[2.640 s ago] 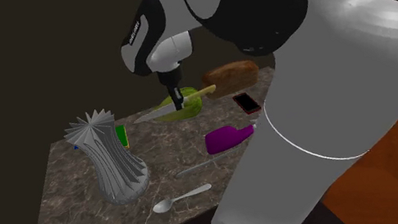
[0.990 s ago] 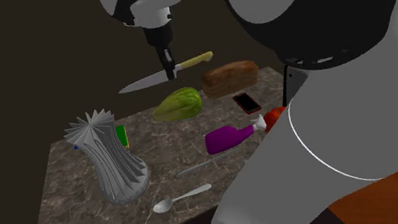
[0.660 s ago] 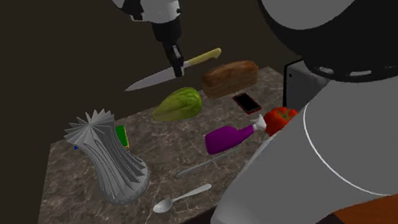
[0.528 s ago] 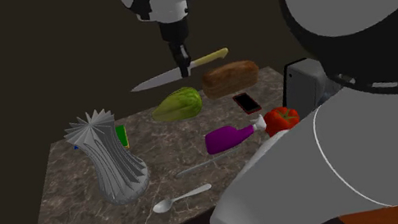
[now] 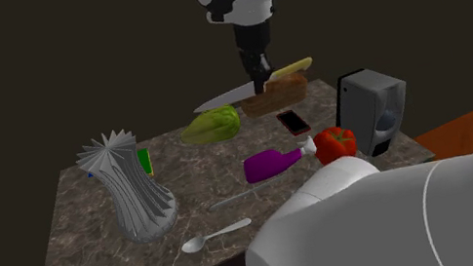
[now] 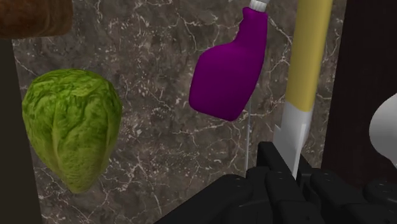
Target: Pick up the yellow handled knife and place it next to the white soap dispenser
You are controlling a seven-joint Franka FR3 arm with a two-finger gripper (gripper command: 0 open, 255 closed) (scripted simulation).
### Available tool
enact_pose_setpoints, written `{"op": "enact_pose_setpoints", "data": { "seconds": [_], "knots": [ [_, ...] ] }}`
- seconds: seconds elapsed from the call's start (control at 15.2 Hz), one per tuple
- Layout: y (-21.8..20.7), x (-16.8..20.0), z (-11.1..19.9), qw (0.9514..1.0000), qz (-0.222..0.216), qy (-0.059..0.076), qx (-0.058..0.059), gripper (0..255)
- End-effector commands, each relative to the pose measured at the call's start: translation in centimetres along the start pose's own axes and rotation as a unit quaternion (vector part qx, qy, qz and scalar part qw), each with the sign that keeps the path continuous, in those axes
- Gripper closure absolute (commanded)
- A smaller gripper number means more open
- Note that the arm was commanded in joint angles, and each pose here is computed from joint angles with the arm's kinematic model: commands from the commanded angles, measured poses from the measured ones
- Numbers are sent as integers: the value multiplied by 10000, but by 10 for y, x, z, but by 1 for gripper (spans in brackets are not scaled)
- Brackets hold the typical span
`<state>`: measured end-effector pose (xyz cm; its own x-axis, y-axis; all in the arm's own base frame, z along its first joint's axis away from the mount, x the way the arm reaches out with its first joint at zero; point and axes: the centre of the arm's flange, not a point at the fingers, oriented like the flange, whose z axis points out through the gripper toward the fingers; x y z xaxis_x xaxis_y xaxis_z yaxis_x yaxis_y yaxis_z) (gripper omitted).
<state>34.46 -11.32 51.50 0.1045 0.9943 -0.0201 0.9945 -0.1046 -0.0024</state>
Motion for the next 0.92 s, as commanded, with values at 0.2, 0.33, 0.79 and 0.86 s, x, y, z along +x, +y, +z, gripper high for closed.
{"op": "enact_pose_setpoints", "data": {
  "seconds": [0.2, 0.33, 0.79, 0.86],
  "knots": [
    [-46, -46, 2, 10000, -5, -3, 1, 255],
    [-64, -65, 2, 10000, -5, -3, 1, 255],
    [-127, -133, 4, 10000, -5, -3, 1, 255],
    [-136, -142, 4, 10000, -5, -3, 1, 255]
  ]
}}
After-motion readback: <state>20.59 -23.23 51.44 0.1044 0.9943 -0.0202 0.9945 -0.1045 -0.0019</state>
